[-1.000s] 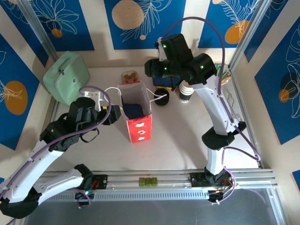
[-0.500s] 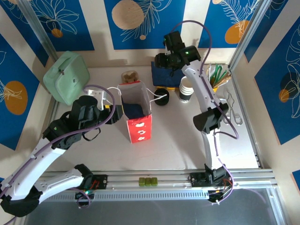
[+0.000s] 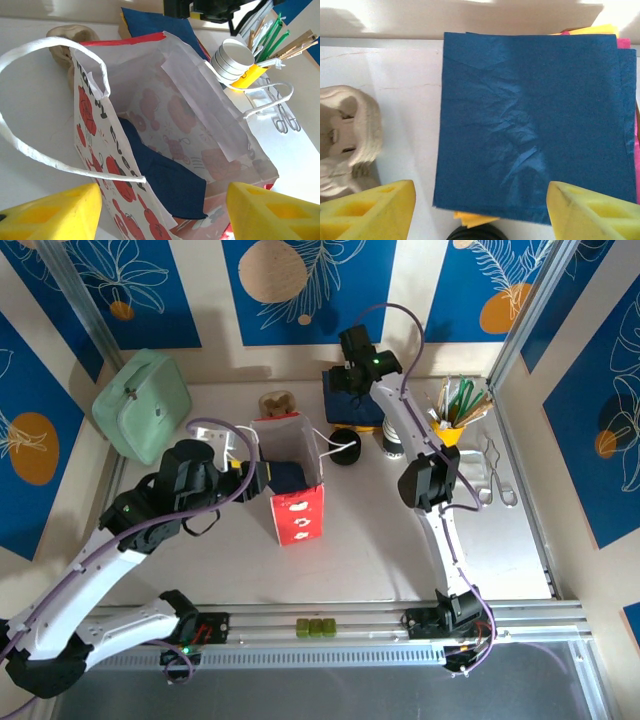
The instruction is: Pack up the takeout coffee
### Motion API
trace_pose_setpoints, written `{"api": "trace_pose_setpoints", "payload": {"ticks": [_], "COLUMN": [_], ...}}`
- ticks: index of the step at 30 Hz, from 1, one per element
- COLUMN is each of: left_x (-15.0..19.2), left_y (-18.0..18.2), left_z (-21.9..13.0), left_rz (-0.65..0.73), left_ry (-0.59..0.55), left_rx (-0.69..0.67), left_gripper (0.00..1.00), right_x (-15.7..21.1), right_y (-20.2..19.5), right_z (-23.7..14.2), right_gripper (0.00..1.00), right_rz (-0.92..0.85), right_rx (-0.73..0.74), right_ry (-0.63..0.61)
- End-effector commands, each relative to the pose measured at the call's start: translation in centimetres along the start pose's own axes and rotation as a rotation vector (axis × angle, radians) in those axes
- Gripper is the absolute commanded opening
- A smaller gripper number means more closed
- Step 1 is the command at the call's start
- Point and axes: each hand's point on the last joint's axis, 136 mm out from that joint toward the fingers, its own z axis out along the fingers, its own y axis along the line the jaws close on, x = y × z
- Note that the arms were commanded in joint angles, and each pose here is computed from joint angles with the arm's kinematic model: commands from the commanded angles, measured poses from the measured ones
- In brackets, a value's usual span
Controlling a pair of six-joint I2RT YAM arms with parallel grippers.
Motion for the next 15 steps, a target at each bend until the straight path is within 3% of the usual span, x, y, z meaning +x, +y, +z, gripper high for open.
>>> {"api": "trace_pose_setpoints", "payload": {"ticks": [1, 15], "left_x": [-0.5, -0.3], "left_y": [-0.2, -0.5], "left_z": [-0.2, 0.3], "left_rz": [0.02, 0.03], "left_ry": [-0.017, 0.004], "left_rx": [0.014, 0.022], "left_gripper": [0.67, 0.68], "right_x": [-1.0, 3.2], "right_y": [-1.3, -2.5], "right_z": [1.3, 7.5], "right_gripper": [0.71, 0.71], "right_rz": [-0.001, -0.069], "right_rx": [0.05, 0.102], "right_ry": [-0.043, 0.072]}}
